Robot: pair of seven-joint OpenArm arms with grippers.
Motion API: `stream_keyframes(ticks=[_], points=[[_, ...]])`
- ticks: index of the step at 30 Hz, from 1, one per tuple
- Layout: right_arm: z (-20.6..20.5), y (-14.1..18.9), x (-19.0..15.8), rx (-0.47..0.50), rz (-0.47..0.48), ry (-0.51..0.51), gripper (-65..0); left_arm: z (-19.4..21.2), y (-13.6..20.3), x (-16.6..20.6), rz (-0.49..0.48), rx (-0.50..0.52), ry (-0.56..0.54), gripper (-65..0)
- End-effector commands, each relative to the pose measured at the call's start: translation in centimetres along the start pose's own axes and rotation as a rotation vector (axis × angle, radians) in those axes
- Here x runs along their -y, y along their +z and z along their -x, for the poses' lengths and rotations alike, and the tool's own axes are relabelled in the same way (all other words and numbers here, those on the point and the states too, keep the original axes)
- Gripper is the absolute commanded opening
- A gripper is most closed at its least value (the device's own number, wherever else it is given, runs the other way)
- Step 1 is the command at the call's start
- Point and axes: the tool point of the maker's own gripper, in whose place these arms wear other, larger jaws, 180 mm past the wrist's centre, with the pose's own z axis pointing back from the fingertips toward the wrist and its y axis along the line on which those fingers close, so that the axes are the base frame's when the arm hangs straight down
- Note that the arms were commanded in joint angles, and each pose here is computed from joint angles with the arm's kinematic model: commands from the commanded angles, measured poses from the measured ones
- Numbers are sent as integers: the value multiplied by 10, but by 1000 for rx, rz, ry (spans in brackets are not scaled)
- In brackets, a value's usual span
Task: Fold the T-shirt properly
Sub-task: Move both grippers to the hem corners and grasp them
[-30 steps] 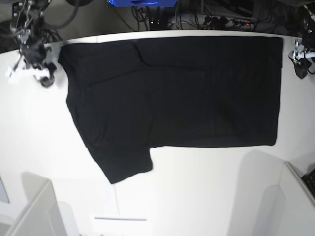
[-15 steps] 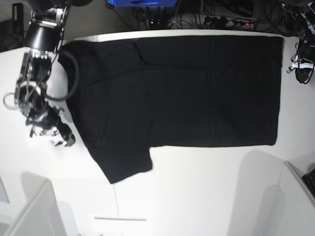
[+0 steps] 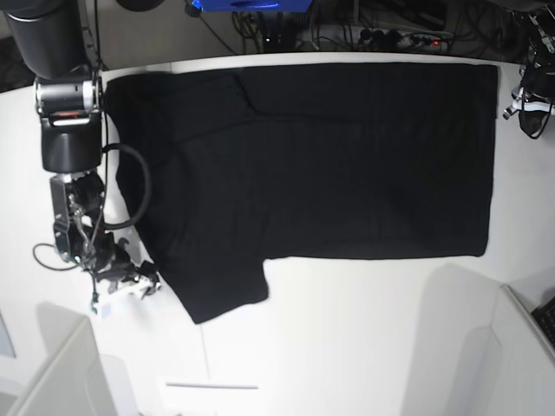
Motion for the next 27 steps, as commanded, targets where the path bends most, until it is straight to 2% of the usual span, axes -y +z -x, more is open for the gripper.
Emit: stream_keyframes(ticks=[1,5,7,10,14,18,27], points=[[-35,7,-7,78,-20,16,-324,-12,1,10,30,36,-23,-650],[-37,0,-12,70,-22,0,-323,-8,-10,35,96,24,-34,-650],[-37,-4,-14,82,-13,30,-321,-4,-12,45,120,10,-43,-650],[-35,-16,-14,75,23,101,-309,-2,-13,46,123,5,-43,-650],[-45,-26,0,62,84,120,-267,-3,-11,44,117,7,-43,-650],[-39,-33,-11,20,19,148,-266,-3,-11,42,113,7,-43,-650],[-12,-43,-5,1,28,130,-260,3,-9,38,105,-9,-45,-650]])
